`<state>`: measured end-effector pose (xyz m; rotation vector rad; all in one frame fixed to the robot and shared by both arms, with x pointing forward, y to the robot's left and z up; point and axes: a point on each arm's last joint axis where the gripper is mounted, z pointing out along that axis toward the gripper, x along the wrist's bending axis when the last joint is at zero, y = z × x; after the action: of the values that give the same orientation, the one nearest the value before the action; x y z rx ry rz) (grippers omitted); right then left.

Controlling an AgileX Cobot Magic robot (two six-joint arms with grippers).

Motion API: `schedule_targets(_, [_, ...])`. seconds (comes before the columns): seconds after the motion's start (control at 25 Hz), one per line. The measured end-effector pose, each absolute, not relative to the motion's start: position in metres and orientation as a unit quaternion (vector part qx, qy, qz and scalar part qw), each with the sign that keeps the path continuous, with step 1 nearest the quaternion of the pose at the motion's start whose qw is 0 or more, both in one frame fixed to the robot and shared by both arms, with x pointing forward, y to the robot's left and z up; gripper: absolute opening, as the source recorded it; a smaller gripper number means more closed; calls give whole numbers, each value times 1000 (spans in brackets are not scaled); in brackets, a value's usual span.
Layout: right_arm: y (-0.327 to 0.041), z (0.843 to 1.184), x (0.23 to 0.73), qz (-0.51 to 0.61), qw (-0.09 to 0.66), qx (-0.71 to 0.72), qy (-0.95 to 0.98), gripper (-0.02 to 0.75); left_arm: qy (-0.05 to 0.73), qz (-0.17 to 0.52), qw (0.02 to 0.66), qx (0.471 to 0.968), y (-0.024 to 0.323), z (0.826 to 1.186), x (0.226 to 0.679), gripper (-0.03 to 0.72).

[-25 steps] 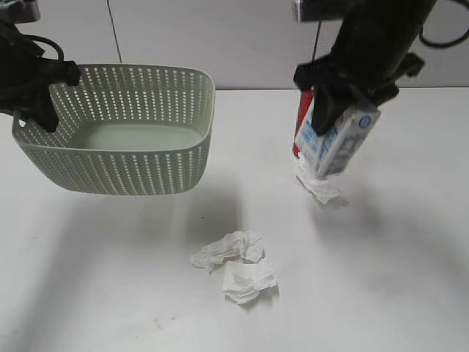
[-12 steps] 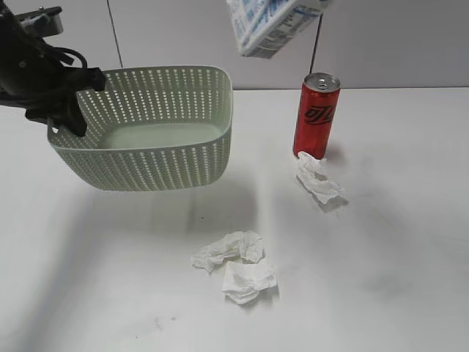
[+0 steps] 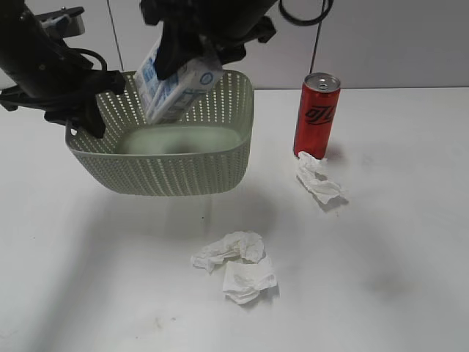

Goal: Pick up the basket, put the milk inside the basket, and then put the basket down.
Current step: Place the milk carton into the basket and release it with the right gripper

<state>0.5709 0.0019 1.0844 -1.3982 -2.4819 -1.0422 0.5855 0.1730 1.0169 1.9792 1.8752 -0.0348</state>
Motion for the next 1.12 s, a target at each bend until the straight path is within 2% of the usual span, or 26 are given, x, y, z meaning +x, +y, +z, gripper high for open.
schedule_targets(0.32, [20,1041,585,-335,68,-478,-809,312,670,-13,201,715,173,1017,585,0])
schedule_targets(0.6, [21,1035,587,-328,69,-479,-811,312,662,1,184,727,177,1015,584,0])
schedule_targets(0.68, [21,1035,586,-325,68,-478,-813,355,661,3,182,728,177,1015,584,0])
schedule_targets(0.88, [21,1038,586,-322,70,-475,-816,575,657,3,163,736,179,1009,583,0])
schedule_targets(1.0, [20,1046,587,-321,60,-465,-823,616,655,3,161,738,179,1009,583,0])
schedule_targets(1.12, [17,1064,587,-315,40,-446,-837,621,655,3,161,739,179,1009,583,0])
